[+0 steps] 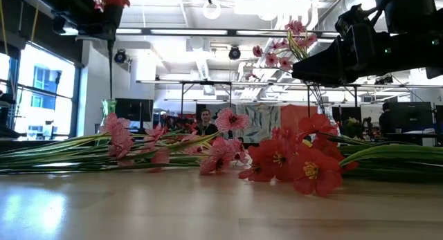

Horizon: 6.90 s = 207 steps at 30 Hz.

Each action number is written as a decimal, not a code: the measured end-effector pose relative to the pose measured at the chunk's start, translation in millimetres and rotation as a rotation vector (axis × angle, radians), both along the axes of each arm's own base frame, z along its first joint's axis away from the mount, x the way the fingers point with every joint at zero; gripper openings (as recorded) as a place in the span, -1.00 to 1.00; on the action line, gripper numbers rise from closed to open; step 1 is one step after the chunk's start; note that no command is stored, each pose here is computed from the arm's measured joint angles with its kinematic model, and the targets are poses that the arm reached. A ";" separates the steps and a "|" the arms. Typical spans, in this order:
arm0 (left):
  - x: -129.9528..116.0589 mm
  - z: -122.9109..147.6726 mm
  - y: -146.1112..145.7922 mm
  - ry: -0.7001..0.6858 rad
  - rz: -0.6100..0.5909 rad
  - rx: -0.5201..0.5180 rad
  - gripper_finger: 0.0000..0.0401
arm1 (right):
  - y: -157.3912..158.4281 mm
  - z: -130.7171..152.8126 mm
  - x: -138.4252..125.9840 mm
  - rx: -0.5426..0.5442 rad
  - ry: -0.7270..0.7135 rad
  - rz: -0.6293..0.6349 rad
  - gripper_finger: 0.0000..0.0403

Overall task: Sort flowers into vase by color
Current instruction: Put the bottom left red flowers into the green vase, then move the red flowers to the middle, then put the bottom yellow tulip into the transparent vase

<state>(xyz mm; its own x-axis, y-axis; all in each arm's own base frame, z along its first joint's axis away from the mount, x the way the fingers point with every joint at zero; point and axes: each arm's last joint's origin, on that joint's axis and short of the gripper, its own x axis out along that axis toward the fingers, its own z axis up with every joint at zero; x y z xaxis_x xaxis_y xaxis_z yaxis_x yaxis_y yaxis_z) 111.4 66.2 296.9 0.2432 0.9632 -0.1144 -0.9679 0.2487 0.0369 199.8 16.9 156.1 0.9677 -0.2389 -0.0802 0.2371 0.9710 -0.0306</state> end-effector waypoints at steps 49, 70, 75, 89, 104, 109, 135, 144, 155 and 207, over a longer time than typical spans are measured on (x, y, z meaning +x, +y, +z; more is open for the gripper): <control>-8.0 14.5 39.6 0.153 0.210 -0.401 -0.36 | 0.0 0.8 0.1 0.002 -0.008 0.000 0.13; -17.8 94.7 7.8 0.179 -0.023 -0.596 -0.36 | -0.1 0.6 0.1 0.016 -0.010 -0.004 0.13; -6.4 90.8 -16.7 0.116 -0.254 -0.746 -0.36 | -0.1 -0.1 0.1 0.024 -0.005 -0.005 0.13; 58.1 15.5 -113.6 0.440 -0.530 -1.033 -0.36 | 0.1 -3.2 -0.2 0.057 0.019 -0.003 0.13; 108.3 -111.8 -148.1 0.787 -0.537 -1.070 -0.36 | 18.6 -11.9 16.2 0.424 0.548 0.202 0.13; 118.6 -129.0 -130.6 0.757 -0.438 -0.910 -0.36 | 31.3 9.8 29.5 0.427 0.814 0.003 0.13; 166.7 -169.5 -135.6 0.794 -0.637 -0.537 -0.36 | 117.1 -12.7 20.9 0.999 1.341 -0.075 -0.17; 167.4 -173.3 -135.9 0.804 -0.636 -0.541 -0.36 | 116.6 -26.3 37.6 0.925 1.306 0.082 -0.31; 167.3 -173.0 -135.9 0.804 -0.636 -0.541 -0.36 | 112.3 -3.5 30.9 0.860 1.215 0.099 -0.92; 168.0 -172.8 -136.1 0.795 -0.639 -0.542 -0.36 | 85.8 47.7 0.4 0.735 0.988 -0.069 0.08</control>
